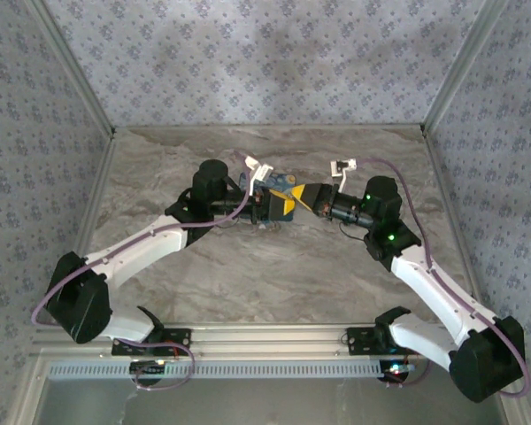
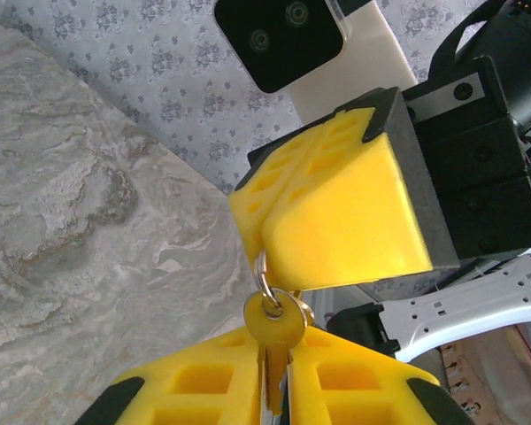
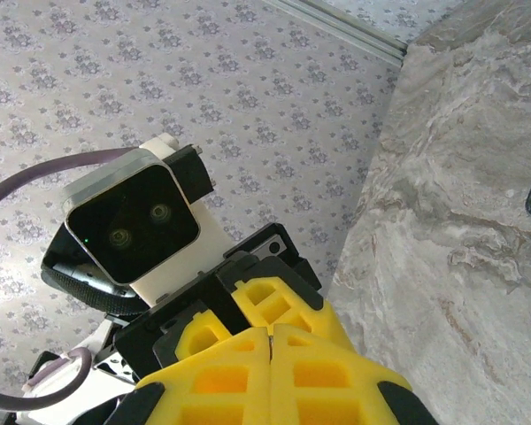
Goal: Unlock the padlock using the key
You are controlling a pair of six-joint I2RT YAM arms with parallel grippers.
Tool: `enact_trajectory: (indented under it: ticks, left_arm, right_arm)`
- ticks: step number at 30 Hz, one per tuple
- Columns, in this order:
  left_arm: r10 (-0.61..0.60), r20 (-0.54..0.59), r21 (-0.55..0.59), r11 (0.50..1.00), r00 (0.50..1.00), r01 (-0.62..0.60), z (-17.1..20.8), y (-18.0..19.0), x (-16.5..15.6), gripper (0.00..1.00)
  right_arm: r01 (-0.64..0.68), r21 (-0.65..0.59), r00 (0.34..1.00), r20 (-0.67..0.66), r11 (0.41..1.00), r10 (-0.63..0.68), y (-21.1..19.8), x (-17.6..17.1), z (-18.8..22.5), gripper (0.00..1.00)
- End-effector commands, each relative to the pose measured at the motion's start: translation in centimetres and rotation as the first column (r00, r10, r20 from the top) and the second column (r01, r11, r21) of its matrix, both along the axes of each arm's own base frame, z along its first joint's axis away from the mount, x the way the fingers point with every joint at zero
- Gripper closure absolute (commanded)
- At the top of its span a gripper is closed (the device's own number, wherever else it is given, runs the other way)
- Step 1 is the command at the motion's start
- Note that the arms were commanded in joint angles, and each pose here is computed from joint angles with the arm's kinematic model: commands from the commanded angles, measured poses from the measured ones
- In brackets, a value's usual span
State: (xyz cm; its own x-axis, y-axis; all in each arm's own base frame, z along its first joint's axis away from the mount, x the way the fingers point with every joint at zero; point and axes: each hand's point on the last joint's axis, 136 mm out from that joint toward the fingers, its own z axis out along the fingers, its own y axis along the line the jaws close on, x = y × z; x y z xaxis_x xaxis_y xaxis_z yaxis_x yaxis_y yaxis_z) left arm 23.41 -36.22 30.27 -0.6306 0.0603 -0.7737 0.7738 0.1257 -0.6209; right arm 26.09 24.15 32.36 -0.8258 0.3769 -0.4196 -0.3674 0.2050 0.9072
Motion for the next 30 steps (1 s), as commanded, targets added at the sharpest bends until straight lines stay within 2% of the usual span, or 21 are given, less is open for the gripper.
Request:
enact_trajectory:
  ticks: [1,9,13,15,17,18,24,30]
  left_arm:
    - [-0.011,0.051,-0.021,1.0,0.999,0.012,2.0,0.1,-0.4,0.89]
    - [-0.01,0.051,0.005,1.0,0.999,0.01,1.7,0.3,-0.5,0.99]
    - [-0.005,0.048,0.023,1.0,0.999,0.004,1.5,0.5,-0.4,1.0]
    - [-0.006,0.047,0.034,0.999,0.999,0.004,1.4,0.6,-0.4,1.0]
    - [-0.012,0.038,0.058,0.998,0.999,0.01,1.1,0.6,-0.5,1.0]
    - [-0.018,0.035,0.068,0.998,0.999,0.016,1.0,0.6,-0.6,1.0]
    - [-0.084,-0.005,0.165,0.983,0.996,0.084,0.1,0.9,-1.5,1.0]
    - [-0.213,-0.097,0.232,0.945,0.972,0.231,-0.5,1.2,-3.8,1.0]
  right_arm:
    - [-0.023,0.015,1.0,0.015,1.0,0.022,0.0,-0.3,0.6,1.0]
    - [-0.021,0.001,1.0,0.017,1.0,0.021,-0.3,-0.4,0.4,1.0]
    - [-0.029,-0.012,0.999,0.021,1.0,0.029,-0.5,-0.5,0.3,0.98]
    - [-0.025,-0.037,0.999,0.022,0.999,0.026,-0.7,-0.5,0.0,0.87]
    - [-0.006,-0.077,1.0,0.015,0.997,0.007,-1.4,-0.5,-0.6,0.71]
    - [0.002,-0.093,1.0,0.023,0.996,0.001,-1.6,-0.6,-0.7,0.68]
    - [0.02,-0.192,0.995,0.1,0.981,-0.001,-3.1,-1.1,-0.8,0.69]
    - [-0.044,-0.238,0.98,0.179,0.97,0.088,-2.7,-1.9,-0.2,0.72]
